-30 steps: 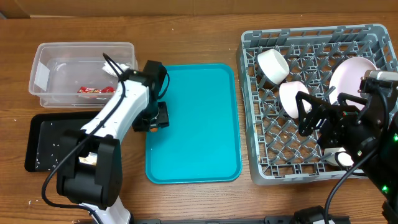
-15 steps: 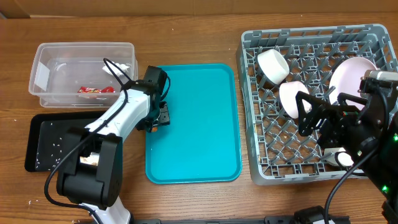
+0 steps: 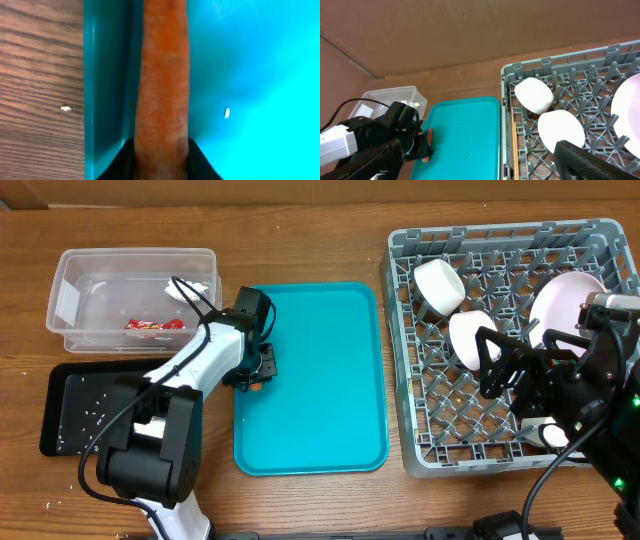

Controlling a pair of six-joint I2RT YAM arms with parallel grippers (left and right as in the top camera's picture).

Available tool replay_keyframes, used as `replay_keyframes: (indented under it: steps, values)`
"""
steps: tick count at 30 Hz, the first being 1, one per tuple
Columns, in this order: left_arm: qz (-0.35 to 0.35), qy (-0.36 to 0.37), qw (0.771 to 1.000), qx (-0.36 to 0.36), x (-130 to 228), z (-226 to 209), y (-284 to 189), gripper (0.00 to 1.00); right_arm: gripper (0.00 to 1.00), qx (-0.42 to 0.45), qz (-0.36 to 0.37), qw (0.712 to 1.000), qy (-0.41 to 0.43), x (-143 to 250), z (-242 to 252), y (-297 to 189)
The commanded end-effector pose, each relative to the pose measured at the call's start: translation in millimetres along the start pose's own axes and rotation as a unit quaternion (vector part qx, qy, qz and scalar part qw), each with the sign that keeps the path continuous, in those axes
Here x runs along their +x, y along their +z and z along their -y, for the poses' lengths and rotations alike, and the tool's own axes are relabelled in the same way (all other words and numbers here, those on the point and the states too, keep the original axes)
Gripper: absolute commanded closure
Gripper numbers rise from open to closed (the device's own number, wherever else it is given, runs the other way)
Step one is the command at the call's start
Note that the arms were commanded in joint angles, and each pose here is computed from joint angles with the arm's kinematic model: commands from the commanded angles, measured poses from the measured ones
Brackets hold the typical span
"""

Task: Sort waste into correct bins and load items into the dishwasher
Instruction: 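Lift the carrot and carry it left toward the black tray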

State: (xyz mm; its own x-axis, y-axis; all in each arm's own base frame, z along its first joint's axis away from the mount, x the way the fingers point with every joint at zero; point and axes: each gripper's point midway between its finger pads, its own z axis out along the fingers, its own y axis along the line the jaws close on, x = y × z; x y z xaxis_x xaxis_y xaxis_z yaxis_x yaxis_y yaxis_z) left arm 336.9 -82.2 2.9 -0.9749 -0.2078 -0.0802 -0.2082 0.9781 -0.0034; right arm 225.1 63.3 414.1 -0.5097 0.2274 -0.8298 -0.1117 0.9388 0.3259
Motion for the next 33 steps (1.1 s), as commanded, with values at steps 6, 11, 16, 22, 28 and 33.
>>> replay_keyframes:
  steps: [6, 11, 16, 22, 28, 33]
  values:
    - [-0.062, 0.049, 0.997, 0.005, 9, 7, -21, 0.96, 0.0, 0.005, 0.009, 1.0, 0.003, -4, 1, -3]
    - [-0.066, 0.051, 0.997, 0.0, -4, 11, -66, 0.87, 0.0, 0.005, 0.008, 1.0, 0.003, -4, 1, -3]
    - [-0.065, 0.05, 0.996, -0.019, -10, 4, -91, 0.87, 0.0, 0.005, 0.009, 1.0, 0.003, -4, 1, -3]
    - [-0.098, -0.007, 0.989, -0.111, 6, -38, -126, 0.85, 0.0, 0.005, 0.009, 1.0, 0.003, -4, 1, -3]
    - [-0.113, -0.111, 0.974, -0.164, 33, -84, -155, 0.62, 0.0, 0.005, 0.009, 1.0, 0.003, -4, 1, -3]
    - [-0.11, -0.225, 0.949, -0.19, 51, -141, -163, 0.51, 0.0, 0.005, 0.009, 1.0, 0.003, -4, 1, -3]
